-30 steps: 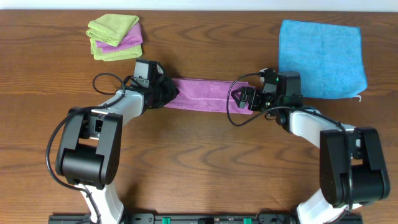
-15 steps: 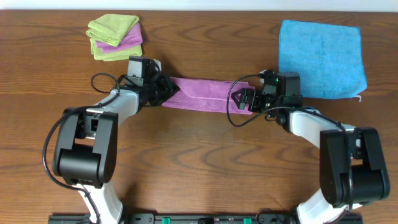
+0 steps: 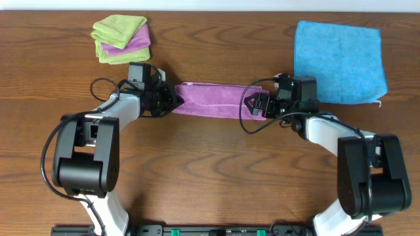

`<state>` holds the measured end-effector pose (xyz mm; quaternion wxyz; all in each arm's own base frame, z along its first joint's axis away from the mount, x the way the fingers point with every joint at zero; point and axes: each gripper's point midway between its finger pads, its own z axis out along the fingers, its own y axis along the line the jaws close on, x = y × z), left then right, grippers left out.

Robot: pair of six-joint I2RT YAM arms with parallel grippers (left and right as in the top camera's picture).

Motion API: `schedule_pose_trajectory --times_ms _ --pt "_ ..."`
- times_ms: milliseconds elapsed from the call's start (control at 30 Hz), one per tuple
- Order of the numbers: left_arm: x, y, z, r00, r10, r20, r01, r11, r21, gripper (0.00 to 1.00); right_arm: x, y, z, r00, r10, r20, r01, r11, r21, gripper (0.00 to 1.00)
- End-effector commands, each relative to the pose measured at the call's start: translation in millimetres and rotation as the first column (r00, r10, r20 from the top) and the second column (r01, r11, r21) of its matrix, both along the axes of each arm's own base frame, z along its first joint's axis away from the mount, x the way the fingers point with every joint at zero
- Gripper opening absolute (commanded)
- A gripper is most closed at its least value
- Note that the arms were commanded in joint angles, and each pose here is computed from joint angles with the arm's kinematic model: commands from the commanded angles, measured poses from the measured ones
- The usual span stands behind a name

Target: Fold the cloth

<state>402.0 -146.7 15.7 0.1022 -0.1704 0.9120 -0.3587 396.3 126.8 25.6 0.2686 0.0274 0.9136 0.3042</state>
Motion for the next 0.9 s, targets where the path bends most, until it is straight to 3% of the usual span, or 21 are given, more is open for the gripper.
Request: schedule_pose_trajectory --times_ms 0,633,733,867 --pt "10 0 19 0.998 -0.019 0.062 0.019 1.000 -0.002 0.06 5 3 15 1.000 0.006 0.027 -0.007 1.000 0.028 0.99" --pt "6 18 25 0.998 -0.018 0.062 0.017 1.000 0.005 0.07 4 4 14 1.000 0.009 0.023 -0.009 1.000 0.029 0.99" --pt "7 17 26 0.998 -0.018 0.063 0.018 1.000 0.003 0.25 4 4 15 1.000 0.009 0.023 -0.010 0.999 0.031 0.99" --pt "6 21 32 0.996 -0.037 0.076 0.036 0.999 0.018 0.33 3 5 16 1.000 0.017 0.023 -0.018 0.999 0.042 0.99"
